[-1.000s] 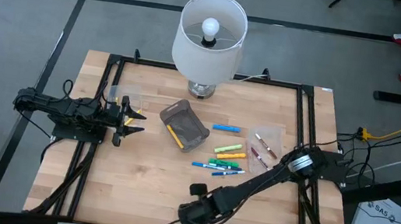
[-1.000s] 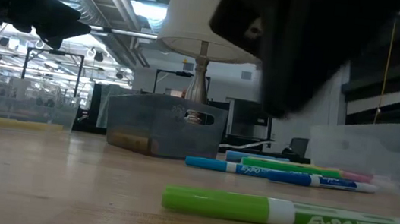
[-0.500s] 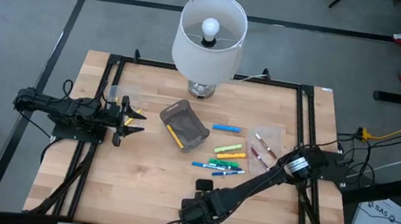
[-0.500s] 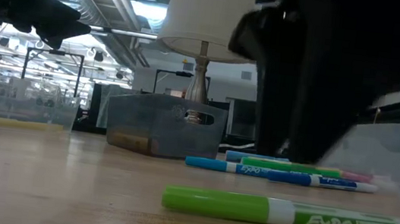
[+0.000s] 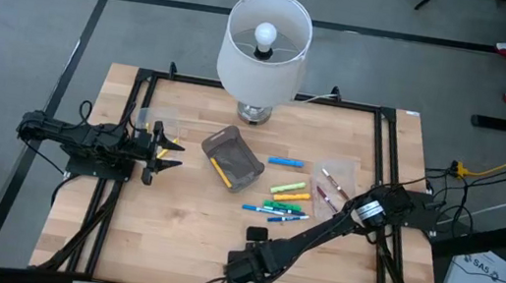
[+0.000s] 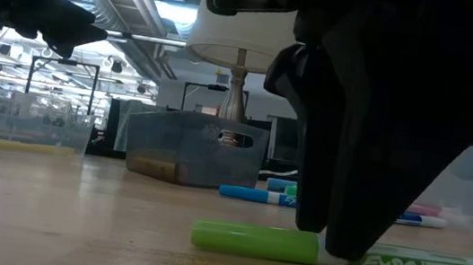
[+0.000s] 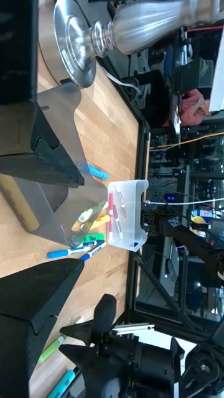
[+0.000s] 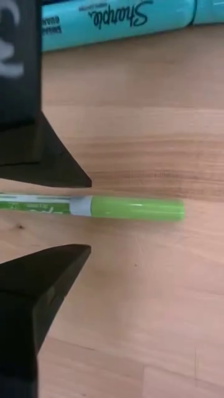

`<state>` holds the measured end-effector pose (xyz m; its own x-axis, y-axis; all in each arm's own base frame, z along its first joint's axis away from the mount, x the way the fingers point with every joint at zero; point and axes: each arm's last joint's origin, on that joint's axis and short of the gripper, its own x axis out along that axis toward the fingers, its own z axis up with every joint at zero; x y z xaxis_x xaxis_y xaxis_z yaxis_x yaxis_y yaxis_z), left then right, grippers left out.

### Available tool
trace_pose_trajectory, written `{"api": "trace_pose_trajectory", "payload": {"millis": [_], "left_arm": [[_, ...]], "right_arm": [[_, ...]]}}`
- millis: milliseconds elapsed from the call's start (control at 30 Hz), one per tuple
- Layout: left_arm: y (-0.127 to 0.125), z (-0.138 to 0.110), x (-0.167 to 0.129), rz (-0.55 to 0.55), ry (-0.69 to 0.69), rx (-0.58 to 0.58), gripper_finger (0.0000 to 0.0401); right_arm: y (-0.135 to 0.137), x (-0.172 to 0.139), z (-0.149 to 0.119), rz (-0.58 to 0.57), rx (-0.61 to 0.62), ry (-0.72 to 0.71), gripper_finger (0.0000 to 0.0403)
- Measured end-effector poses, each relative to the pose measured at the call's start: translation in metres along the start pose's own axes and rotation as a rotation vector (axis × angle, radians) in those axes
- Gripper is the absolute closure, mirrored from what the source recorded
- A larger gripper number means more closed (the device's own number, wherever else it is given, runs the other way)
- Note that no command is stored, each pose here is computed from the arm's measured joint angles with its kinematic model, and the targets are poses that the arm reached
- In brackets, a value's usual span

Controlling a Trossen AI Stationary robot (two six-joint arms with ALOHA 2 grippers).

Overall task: Pick & Place Markers
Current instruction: Put the green highlighter into the right transparent bin

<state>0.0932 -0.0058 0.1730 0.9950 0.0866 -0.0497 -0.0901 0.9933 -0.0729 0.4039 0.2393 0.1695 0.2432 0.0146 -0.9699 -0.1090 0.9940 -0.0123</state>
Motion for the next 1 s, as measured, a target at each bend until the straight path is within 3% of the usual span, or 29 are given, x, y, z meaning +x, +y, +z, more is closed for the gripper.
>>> {"api": "trace_pose_trajectory", "payload": {"millis": [433, 800, 1000], "left_arm": [[0.0, 0.0, 0.0, 0.0, 0.0, 0.0, 0.0205], [0.0, 0.0, 0.0, 0.0, 0.0, 0.0, 0.0205], [0.0, 0.0, 0.0, 0.0, 0.0, 0.0, 0.0205]], "right_arm": [[-0.004, 0.013, -0.009, -0.012, 0.03, 0.026, 0.0293], [-0.006, 0.014, -0.007, -0.009, 0.029, 0.018, 0.0368], [-0.006, 0.015, -0.007, -0.008, 0.064, 0.012, 0.037]]}}
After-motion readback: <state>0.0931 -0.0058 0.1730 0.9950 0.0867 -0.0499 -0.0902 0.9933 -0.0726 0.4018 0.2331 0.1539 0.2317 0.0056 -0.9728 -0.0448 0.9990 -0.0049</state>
